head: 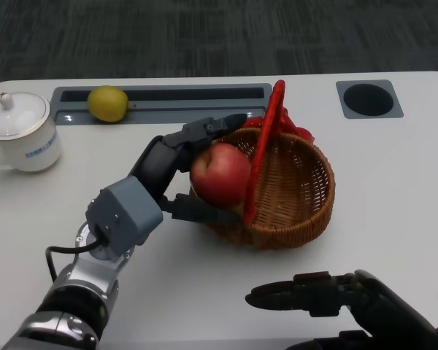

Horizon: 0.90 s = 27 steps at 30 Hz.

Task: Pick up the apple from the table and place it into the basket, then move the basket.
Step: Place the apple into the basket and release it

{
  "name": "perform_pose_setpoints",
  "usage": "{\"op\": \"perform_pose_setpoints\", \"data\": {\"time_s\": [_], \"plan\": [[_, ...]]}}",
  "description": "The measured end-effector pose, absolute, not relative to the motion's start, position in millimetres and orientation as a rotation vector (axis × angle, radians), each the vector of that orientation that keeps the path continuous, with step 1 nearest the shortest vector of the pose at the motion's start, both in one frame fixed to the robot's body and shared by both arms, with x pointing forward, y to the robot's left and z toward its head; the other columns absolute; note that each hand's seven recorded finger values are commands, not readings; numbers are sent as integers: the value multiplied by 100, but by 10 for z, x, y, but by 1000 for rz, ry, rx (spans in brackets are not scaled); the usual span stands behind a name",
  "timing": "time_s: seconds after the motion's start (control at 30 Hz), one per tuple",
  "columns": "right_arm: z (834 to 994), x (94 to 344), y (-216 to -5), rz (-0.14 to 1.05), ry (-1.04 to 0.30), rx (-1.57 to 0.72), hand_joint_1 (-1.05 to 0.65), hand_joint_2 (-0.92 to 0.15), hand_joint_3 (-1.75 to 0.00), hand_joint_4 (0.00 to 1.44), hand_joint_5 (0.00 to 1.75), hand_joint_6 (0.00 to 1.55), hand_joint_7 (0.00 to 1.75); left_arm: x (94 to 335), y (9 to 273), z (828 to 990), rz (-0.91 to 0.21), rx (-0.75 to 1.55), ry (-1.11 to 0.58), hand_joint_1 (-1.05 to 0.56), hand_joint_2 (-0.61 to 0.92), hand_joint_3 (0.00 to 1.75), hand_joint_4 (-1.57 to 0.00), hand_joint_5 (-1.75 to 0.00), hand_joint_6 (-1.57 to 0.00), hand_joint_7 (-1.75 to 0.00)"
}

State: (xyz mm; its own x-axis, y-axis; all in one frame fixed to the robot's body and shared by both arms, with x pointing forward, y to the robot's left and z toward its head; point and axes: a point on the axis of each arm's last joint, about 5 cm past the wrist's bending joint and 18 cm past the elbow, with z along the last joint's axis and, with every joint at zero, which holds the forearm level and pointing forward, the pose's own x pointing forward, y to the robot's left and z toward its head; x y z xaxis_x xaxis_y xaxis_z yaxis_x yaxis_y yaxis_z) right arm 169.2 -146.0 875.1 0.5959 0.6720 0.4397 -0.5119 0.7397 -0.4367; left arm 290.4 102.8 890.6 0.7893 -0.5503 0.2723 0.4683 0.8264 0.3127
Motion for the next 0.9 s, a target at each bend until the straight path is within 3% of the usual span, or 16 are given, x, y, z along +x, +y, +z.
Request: {"op": "perform_pose_setpoints", "data": {"time_s": [0.1, 0.27, 0.7, 0.9], "plan": [[8751, 1691, -1460, 694, -624, -277, -49, -92, -5, 77, 0, 73, 0, 2930, 1063, 8937, -611, 248, -364, -76, 73, 0, -11, 0, -17, 0], [8752, 1691, -1466, 681, -627, -275, -50, -92, -5, 77, 0, 72, 0, 2959, 1089, 8983, -637, 253, -378, -81, 75, 1, -6, 0, -15, 0], [8765, 1705, -1495, 666, -634, -281, -49, -92, -6, 76, 0, 72, 0, 2968, 1146, 9023, -609, 220, -428, -69, 76, 0, -18, -3, -32, -3], [8837, 1766, -1569, 604, -704, -304, -46, -92, -4, 77, 1, 71, 0, 2914, 1212, 9001, -587, 169, -480, -66, 75, 0, -32, -6, -40, -3]]}}
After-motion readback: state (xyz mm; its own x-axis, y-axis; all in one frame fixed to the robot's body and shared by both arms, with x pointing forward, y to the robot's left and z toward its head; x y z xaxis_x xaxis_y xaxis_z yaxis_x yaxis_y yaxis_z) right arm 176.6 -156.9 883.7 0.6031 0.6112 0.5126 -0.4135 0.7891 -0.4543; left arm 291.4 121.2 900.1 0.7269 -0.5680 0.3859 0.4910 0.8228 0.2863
